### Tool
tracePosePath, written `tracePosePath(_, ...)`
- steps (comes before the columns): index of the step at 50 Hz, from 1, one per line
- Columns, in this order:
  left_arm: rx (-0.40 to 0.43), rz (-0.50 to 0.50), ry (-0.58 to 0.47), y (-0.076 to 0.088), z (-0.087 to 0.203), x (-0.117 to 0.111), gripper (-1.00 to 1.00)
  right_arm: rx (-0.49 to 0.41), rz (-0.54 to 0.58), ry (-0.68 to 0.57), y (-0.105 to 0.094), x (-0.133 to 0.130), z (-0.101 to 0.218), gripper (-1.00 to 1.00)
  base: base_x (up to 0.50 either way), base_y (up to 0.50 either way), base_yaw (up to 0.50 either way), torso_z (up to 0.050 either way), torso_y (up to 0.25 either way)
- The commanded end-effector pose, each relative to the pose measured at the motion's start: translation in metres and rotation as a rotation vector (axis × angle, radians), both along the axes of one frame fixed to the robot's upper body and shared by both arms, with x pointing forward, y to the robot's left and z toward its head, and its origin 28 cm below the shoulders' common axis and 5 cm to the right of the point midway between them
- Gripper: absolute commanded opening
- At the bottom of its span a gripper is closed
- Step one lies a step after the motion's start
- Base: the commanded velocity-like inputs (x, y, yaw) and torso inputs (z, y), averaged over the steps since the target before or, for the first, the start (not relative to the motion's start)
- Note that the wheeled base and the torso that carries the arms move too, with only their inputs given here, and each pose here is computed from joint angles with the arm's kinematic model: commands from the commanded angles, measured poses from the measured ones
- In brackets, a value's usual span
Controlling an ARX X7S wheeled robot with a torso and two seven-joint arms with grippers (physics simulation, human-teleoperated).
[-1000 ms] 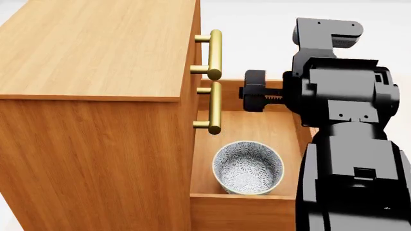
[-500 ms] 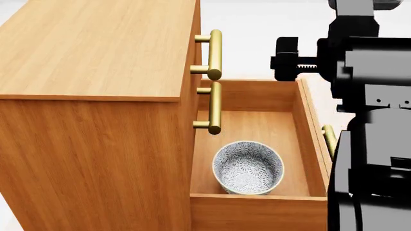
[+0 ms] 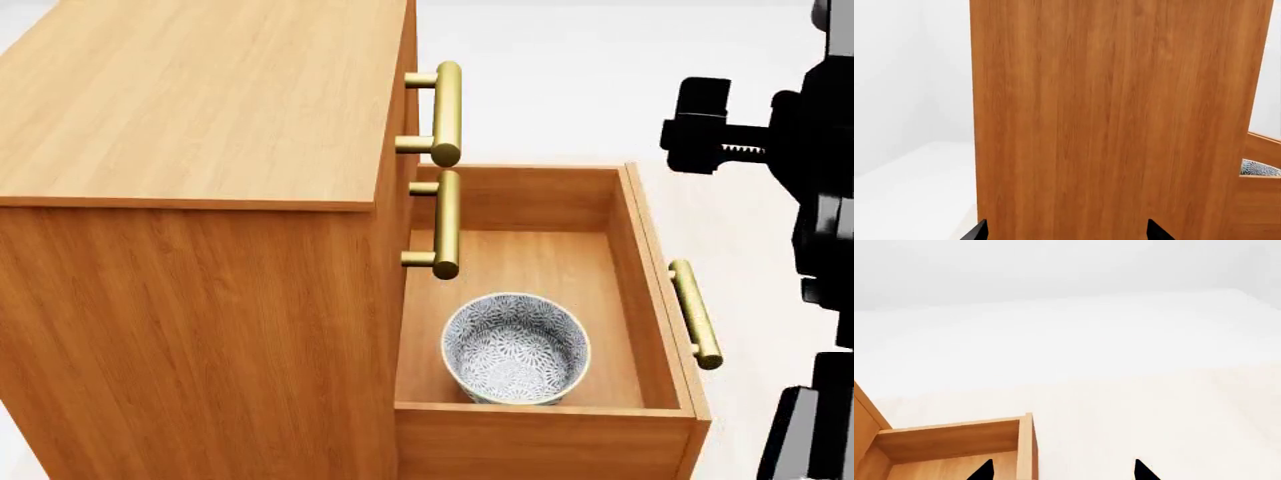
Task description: Put the bowl in the bottom drawer of the cabinet and close it.
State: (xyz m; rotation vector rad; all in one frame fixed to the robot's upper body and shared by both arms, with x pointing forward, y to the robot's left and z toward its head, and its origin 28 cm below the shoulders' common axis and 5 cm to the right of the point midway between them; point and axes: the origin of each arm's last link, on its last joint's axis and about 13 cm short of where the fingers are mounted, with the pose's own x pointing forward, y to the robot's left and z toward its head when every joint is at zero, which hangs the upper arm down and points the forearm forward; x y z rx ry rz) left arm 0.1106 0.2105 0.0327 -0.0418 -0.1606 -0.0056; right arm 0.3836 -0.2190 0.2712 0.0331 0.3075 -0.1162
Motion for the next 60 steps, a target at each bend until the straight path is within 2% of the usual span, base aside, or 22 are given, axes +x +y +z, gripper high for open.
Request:
tracePosePath(1,0.003,0.0,-0.001,0.0,-0.002,0.0,1.0,-0.045,-0.072,-0.048,-0.017,-0.024,-0.008,1.0,0.0,0.0,0.0,0.0,0.0)
tracePosePath(6,-0.001,0.004,-0.001,0.0,0.003,0.0,1.0,-0.094,-0.091,-0.065,-0.021,-0.033,-0.016,1.0,0.0,0.0,0.0,0.0,0.0)
tracePosePath(10,0.001,0.005,-0.001,0.0,-0.005,0.0,1.0,-0.086,-0.103,-0.06,-0.023,-0.04,-0.023,1.0,0.0,0.0,0.0,0.0,0.0)
tracePosePath(13,0.002,0.006,-0.001,0.0,0.001,0.0,1.0,-0.096,-0.11,-0.072,-0.026,-0.044,-0.03,1.0,0.0,0.0,0.0,0.0,0.0)
tracePosePath(18,0.002,0.006,-0.001,0.0,0.003,0.0,1.0,-0.054,-0.126,-0.069,-0.032,-0.052,-0.043,1.0,0.0,0.0,0.0,0.0,0.0)
tracePosePath(29,0.004,0.01,-0.001,0.0,-0.002,0.0,1.0,-0.106,-0.157,-0.086,-0.037,-0.069,-0.064,1.0,0.0,0.0,0.0,0.0,0.0)
tracePosePath(36,0.01,0.01,-0.001,0.0,-0.004,0.0,1.0,-0.093,-0.168,-0.069,-0.041,-0.08,-0.079,1.0,0.0,0.0,0.0,0.0,0.0)
tracePosePath(48,0.007,0.012,-0.001,0.0,-0.001,0.001,1.0,-0.121,-0.191,-0.02,-0.045,-0.086,-0.103,1.0,0.0,0.0,0.0,0.0,0.0)
tracePosePath(60,0.008,0.013,-0.002,0.0,-0.003,0.0,1.0,-0.108,-0.201,0.006,-0.045,-0.091,-0.123,1.0,0.0,0.0,0.0,0.0,0.0)
